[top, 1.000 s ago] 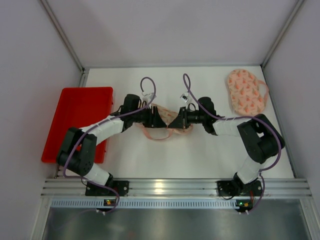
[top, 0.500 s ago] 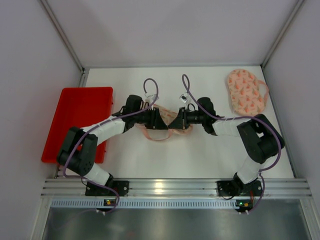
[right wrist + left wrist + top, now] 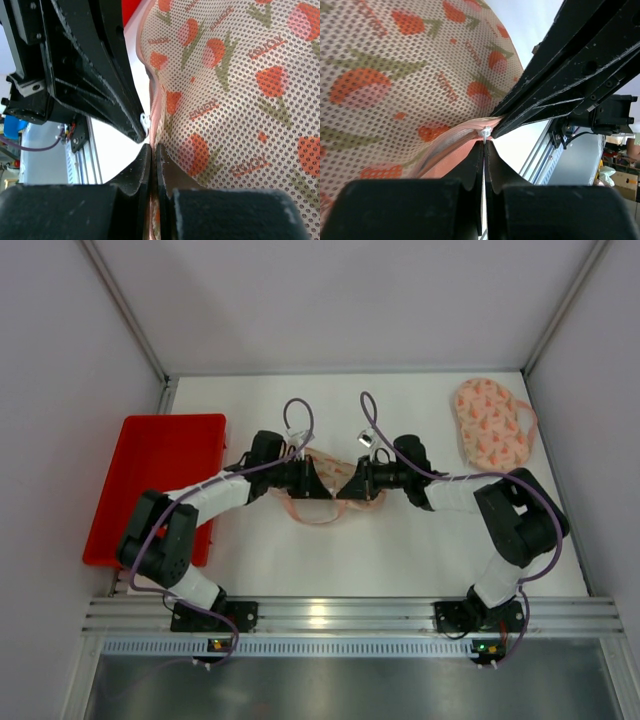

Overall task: Place the bra in the laundry bag and zip it closed
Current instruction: Zip the zipper on the laundry bag.

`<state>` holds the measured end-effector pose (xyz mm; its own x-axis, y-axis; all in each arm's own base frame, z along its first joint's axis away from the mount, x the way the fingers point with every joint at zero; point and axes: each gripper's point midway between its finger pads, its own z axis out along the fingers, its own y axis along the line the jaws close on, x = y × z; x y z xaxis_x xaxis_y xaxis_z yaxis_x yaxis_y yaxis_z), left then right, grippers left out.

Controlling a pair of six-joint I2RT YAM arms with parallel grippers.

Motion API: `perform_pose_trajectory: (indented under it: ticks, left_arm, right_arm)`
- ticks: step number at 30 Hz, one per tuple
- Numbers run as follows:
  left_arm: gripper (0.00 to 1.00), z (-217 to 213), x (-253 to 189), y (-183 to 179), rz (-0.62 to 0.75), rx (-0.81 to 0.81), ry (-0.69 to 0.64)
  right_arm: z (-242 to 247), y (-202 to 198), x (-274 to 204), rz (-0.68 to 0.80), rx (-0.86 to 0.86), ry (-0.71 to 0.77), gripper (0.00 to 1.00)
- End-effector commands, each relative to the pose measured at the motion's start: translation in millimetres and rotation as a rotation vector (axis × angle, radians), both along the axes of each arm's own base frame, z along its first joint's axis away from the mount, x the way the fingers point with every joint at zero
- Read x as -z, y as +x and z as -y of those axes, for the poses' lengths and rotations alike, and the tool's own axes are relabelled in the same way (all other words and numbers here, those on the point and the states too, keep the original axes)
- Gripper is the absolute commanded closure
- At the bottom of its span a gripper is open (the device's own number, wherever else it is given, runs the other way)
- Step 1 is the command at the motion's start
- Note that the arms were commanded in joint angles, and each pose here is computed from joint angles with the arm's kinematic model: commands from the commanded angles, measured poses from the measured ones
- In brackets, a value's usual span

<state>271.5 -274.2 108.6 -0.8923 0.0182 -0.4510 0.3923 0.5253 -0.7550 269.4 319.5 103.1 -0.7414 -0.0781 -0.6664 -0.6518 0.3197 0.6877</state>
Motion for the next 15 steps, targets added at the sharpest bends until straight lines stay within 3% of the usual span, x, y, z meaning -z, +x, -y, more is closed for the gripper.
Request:
perform_pose_trajectory:
  ticks: [1,7,15]
  left_arm:
    - [1.0,-15.6,-5.6,10.4,0.034,-0.047,0.031]
    - [1.0,-52.2,8.0,8.9,0.019,-0.095,0.151]
    - [1.0,-88.1,13.1,10.7,0.037,-0.104,0.201]
  right_arm:
    - [-3.0,3.7,-20.7,0.09,-0.035,0.014,1.0]
    - [12.0,15.6,-19.4,0.118,-0.02,-0.014,1.0]
    - [38.1,16.8,-0.9,0.144,-0.045,-0.113,1.0]
